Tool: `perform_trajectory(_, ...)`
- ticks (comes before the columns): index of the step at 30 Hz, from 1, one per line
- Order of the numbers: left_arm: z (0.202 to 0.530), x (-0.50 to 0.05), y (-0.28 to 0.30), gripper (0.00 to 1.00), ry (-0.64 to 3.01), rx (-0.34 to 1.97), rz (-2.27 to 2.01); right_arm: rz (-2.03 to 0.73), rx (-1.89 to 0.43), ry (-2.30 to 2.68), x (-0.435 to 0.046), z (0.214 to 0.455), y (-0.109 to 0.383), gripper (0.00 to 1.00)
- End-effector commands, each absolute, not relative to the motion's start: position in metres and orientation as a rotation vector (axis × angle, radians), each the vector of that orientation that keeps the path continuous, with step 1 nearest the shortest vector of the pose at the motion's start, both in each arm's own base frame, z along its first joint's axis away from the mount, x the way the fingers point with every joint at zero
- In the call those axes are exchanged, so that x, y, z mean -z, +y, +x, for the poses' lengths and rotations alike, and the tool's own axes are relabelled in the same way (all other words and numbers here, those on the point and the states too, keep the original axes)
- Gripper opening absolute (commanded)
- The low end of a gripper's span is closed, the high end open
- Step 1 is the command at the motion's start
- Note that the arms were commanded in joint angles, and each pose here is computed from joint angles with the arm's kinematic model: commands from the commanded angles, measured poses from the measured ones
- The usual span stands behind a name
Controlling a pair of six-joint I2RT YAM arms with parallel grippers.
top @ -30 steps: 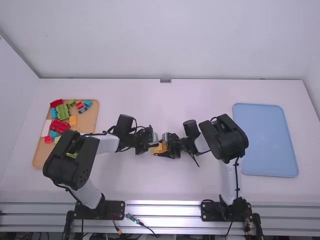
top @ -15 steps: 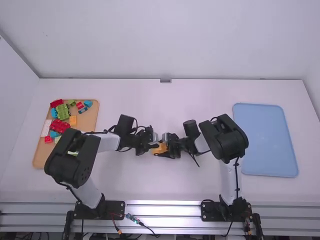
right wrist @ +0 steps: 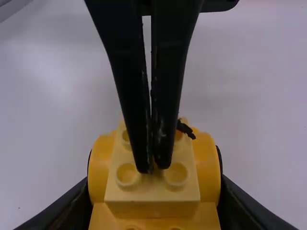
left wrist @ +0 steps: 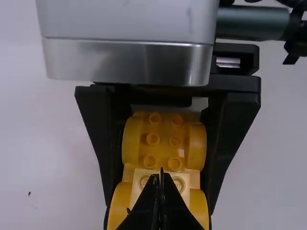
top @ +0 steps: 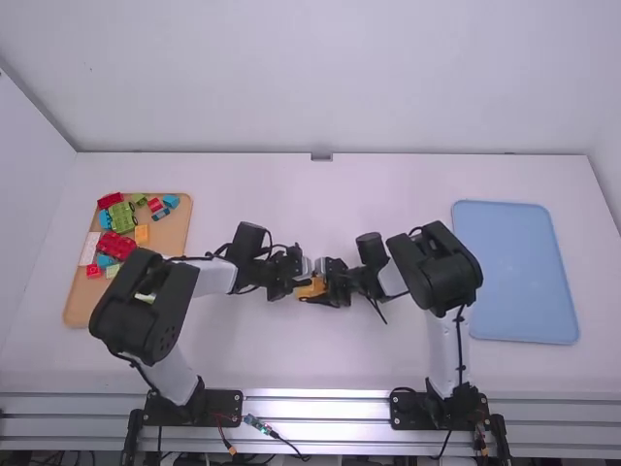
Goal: Assemble lego blocks to make yellow taxi
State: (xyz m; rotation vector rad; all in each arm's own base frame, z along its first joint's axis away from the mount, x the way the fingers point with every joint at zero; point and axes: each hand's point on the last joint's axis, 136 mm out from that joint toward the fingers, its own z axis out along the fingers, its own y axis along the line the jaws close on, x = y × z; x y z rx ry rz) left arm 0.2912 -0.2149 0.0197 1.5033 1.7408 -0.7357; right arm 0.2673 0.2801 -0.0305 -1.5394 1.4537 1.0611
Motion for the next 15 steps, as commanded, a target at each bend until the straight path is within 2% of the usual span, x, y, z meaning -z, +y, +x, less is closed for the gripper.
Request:
perform_trajectory(1,0.282,0.030,-0.192,0.02,1.987,0.636,1.502,-1.530,-1.058,1.526,0.044,0.266,0.276,0.52)
perform_trajectory(5,0.279,0.014,-0.200,0.02,1.834,0.709,1.545,-1.531,-1.053,1.529,0.044,0.267,0.276,0.52)
perform_trajectory(10,0.306,-0.038,-0.187,0.02,1.786,0.657,1.394,-1.507,-1.045,1.546,0.044,0.273,0.270,0.52)
perform_trajectory(11,0.315,-0.051,-0.180,0.06,1.799,0.618,1.335,-1.505,-1.046,1.549,0.044,0.273,0.270,0.54)
perform_trajectory(12,0.324,-0.064,-0.173,0.25,1.815,0.588,1.271,-1.506,-1.046,1.549,0.044,0.273,0.270,0.55)
perform_trajectory(13,0.326,-0.068,-0.169,0.31,1.824,0.578,1.248,-1.506,-1.046,1.549,0.044,0.273,0.270,0.55)
perform_trajectory(14,0.339,-0.087,-0.155,0.46,1.853,0.530,1.134,-1.505,-1.045,1.550,0.044,0.273,0.270,0.56)
perform_trajectory(15,0.343,-0.095,-0.148,0.49,1.864,0.514,1.087,-1.505,-1.043,1.551,0.044,0.273,0.270,0.58)
